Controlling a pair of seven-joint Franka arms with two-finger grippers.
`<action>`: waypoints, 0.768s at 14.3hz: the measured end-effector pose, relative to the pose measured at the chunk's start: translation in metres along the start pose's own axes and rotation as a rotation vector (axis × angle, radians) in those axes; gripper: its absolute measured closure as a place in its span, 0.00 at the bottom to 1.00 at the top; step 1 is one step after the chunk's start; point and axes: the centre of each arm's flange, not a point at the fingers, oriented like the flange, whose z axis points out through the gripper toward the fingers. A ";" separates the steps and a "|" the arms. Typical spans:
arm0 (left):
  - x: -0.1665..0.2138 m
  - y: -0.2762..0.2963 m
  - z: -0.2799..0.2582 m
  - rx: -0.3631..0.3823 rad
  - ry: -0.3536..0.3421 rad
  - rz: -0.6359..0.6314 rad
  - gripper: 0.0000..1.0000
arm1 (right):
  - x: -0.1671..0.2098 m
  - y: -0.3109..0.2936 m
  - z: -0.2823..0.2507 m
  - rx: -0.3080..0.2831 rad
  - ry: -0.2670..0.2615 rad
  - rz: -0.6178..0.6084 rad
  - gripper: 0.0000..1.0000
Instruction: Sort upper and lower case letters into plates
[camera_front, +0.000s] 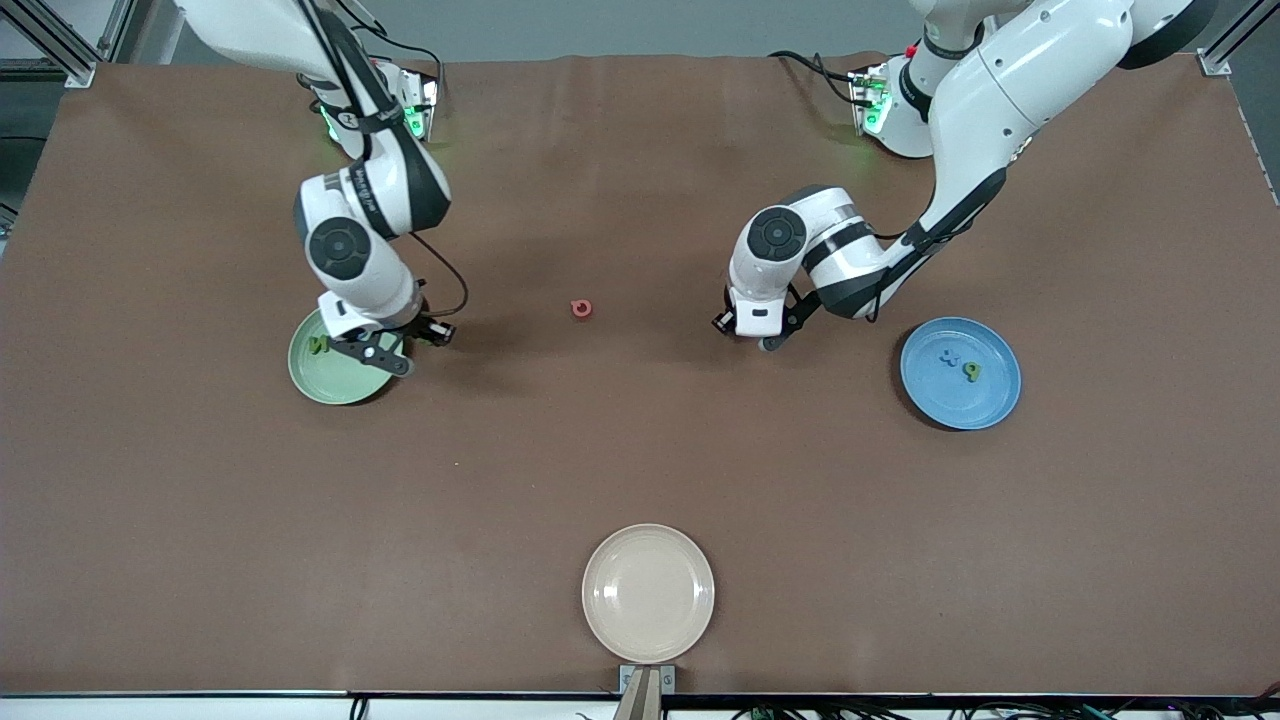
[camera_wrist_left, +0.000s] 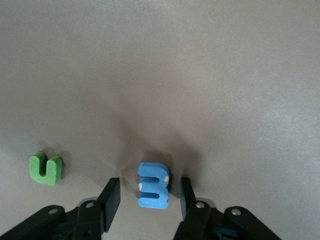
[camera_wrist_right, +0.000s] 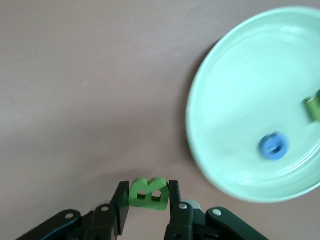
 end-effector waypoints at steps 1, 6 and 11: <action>0.000 0.001 0.000 -0.008 -0.001 -0.001 0.49 | 0.007 0.013 0.004 0.002 -0.002 -0.015 0.64; -0.003 0.002 0.002 -0.011 0.019 -0.044 0.65 | 0.021 0.073 0.032 0.040 0.045 -0.099 0.64; 0.000 0.004 -0.001 -0.022 0.024 -0.053 0.70 | 0.016 0.089 0.045 0.050 0.062 -0.115 0.64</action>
